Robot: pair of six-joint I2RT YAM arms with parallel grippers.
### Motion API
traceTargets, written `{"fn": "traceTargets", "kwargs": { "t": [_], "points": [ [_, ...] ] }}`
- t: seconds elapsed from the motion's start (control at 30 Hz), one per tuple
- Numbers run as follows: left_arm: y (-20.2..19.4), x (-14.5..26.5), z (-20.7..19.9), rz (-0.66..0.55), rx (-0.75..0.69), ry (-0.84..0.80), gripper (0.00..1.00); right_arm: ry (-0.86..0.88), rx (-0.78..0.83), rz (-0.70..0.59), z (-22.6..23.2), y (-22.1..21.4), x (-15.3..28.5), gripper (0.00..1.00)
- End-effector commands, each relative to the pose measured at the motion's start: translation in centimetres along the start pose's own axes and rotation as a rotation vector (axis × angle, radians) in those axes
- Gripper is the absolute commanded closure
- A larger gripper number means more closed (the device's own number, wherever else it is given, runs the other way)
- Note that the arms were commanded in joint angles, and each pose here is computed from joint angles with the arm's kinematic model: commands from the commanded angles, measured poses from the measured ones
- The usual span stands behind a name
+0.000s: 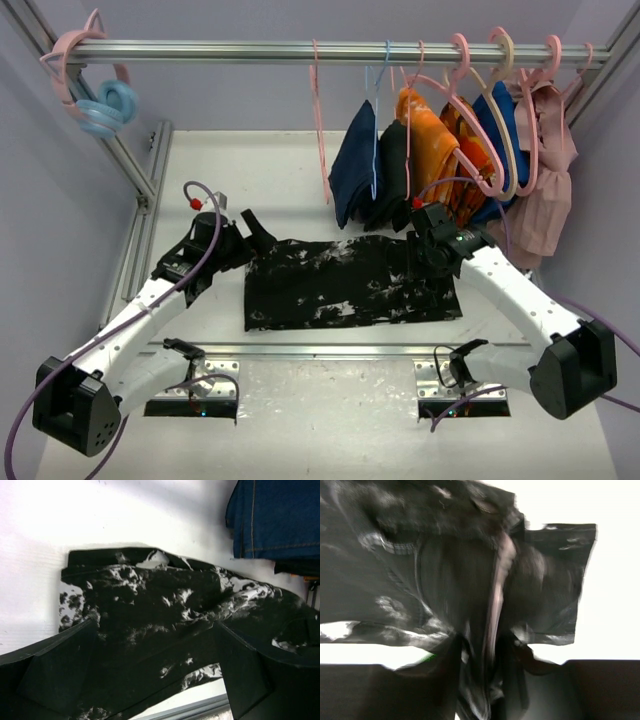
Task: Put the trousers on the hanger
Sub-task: Fold the trousers at the center of the board.
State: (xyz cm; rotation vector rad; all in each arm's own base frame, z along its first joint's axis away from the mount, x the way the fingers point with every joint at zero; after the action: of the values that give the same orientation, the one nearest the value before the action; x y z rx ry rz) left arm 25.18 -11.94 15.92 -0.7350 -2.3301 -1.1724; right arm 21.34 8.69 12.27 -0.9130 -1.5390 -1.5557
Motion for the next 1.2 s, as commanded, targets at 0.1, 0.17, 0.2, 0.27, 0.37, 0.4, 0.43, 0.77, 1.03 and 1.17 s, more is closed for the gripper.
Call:
{"fn": "traceTargets", "kwargs": {
  "t": [0.1, 0.17, 0.2, 0.27, 0.37, 0.4, 0.43, 0.77, 1.03, 1.17],
  "points": [
    [-2.3, -2.1, -0.5, 0.013, -0.027, -0.001, 0.00, -0.124, -0.023, -0.015, -1.5, 0.5, -0.2, 0.42],
    [-3.1, -2.8, 0.2, 0.023, -0.026, 0.029, 0.00, -0.047, 0.000, -0.027, 0.0, 0.3, 0.2, 0.23],
    [-3.8, -3.4, 0.8, 0.041, -0.024, 0.056, 0.00, -0.048, 0.017, -0.033, 0.4, 0.1, 0.3, 0.10],
    [-4.6, -4.3, 1.8, 0.062, -0.026, 0.110, 0.00, -0.062, 0.042, -0.033, 1.2, -0.5, 0.3, 0.01],
    [-6.3, -5.6, 4.4, 0.122, -0.025, 0.256, 0.00, -0.067, 0.060, -0.013, 1.7, -1.6, -0.8, 0.01],
    [-6.5, -6.0, 5.3, 0.122, -0.019, 0.323, 0.00, -0.041, 0.064, -0.003, 2.3, -2.1, -1.5, 0.01],
    [-6.7, -6.2, 6.3, 0.121, -0.015, 0.384, 0.00, -0.015, 0.067, 0.008, 2.8, -2.6, -2.2, 0.01],
    [-4.3, -4.9, 13.2, -0.005, 0.069, 0.895, 0.00, 0.096, 0.139, 0.144, 8.8, -7.2, -6.6, 0.01],
    [0.5, 0.7, 19.7, -0.175, 0.332, 1.087, 0.00, 0.318, 0.270, 0.198, 18.5, -9.0, -6.2, 0.01],
    [3.4, 4.6, 18.7, -0.328, 0.409, 1.084, 0.00, 0.478, 0.316, 0.193, 24.0, -8.1, -4.8, 0.01]
  ]
}}
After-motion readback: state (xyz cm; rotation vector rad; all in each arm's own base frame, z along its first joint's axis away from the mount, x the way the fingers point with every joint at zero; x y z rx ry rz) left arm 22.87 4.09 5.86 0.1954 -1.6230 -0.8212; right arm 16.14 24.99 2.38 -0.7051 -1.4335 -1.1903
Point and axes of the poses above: each gripper's point midway between its finger pads, its own x axis back along the fingers, its own z axis along the line the jaws close on, y = z × x, the point moved 3 cm from there along x, back along the fingers
